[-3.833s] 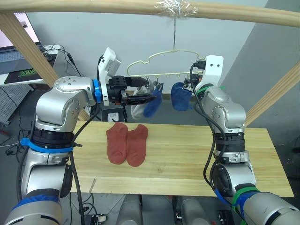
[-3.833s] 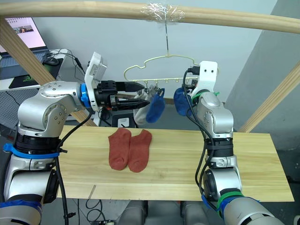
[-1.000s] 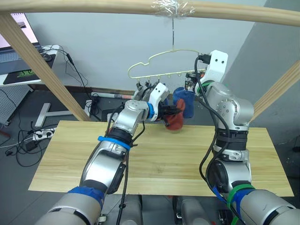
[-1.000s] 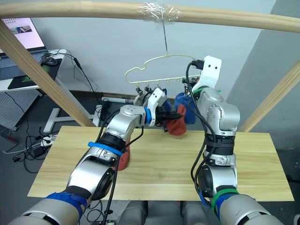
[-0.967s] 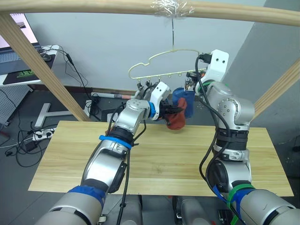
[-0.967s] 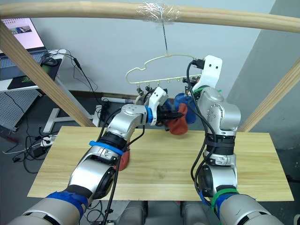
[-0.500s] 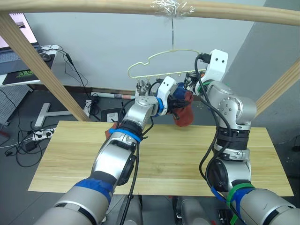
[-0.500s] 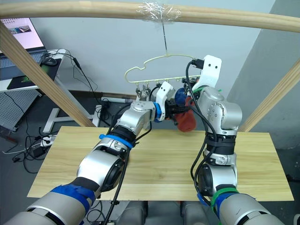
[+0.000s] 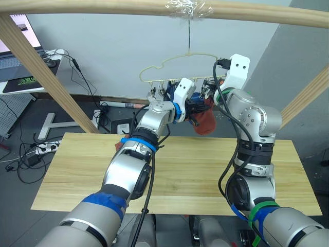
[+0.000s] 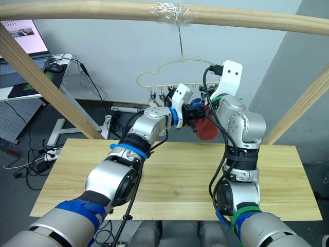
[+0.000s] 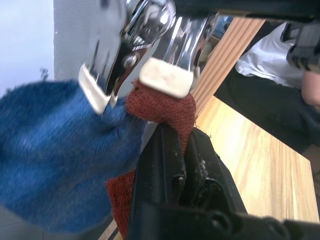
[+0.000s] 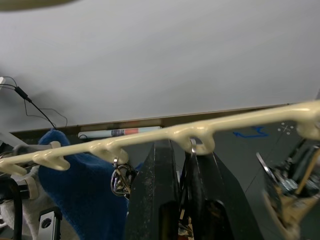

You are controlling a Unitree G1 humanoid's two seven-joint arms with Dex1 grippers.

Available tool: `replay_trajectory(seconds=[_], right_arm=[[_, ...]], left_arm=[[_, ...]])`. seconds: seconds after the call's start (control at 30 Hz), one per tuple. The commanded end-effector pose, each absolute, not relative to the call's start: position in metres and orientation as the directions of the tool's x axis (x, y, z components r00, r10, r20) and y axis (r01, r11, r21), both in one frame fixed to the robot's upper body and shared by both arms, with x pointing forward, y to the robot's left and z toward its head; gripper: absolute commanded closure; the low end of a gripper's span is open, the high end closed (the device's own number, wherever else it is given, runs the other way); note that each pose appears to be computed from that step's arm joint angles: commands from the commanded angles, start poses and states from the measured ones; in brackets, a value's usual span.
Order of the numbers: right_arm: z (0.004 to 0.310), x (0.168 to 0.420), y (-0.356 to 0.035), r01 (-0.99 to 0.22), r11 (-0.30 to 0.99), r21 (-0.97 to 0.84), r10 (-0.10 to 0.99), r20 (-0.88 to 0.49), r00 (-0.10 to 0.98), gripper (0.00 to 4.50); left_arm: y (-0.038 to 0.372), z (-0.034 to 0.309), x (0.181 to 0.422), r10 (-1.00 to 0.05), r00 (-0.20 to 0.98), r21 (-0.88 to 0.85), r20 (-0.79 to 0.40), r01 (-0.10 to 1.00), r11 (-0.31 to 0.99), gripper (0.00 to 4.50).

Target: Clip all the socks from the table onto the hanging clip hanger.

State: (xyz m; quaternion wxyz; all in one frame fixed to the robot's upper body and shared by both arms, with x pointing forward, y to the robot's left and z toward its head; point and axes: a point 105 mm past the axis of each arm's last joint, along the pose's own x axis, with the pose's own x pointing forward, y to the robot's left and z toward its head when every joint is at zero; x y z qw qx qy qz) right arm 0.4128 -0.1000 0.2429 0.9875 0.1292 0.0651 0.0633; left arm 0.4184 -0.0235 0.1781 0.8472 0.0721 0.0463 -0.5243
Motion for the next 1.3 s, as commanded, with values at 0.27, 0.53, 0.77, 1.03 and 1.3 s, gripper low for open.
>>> replay_trajectory(seconds=[0.27, 0.53, 0.77, 1.03, 1.3], right_arm=[[0.262, 0.407, -0.098, -0.135, 0.954, 0.268, 0.149, -0.033, 0.988, 3.60], [0.255, 0.402, -0.098, -0.149, 0.956, 0.254, 0.168, -0.056, 0.984, 1.51], [0.239, 0.389, -0.096, -0.176, 0.957, 0.231, 0.206, -0.115, 0.972, 1.46], [0.228, 0.373, -0.098, -0.185, 0.959, 0.215, 0.219, -0.144, 0.965, 1.46], [0.229, 0.357, -0.107, -0.201, 0.972, 0.124, 0.213, -0.094, 0.972, 1.46]], left_arm=[[-0.036, 0.208, 0.414, -0.911, 0.408, 0.082, -0.067, 0.912, 0.402, 4.50], [-0.035, 0.207, 0.411, -0.923, 0.378, 0.079, -0.074, 0.925, 0.372, 4.50], [-0.030, 0.195, 0.406, -0.923, 0.362, 0.118, -0.128, 0.930, 0.348, 2.46], [-0.012, 0.183, 0.395, -0.931, 0.328, 0.132, -0.164, 0.942, 0.308, 0.95], [0.015, 0.189, 0.370, -0.954, 0.269, 0.142, -0.135, 0.958, 0.250, 0.95]])
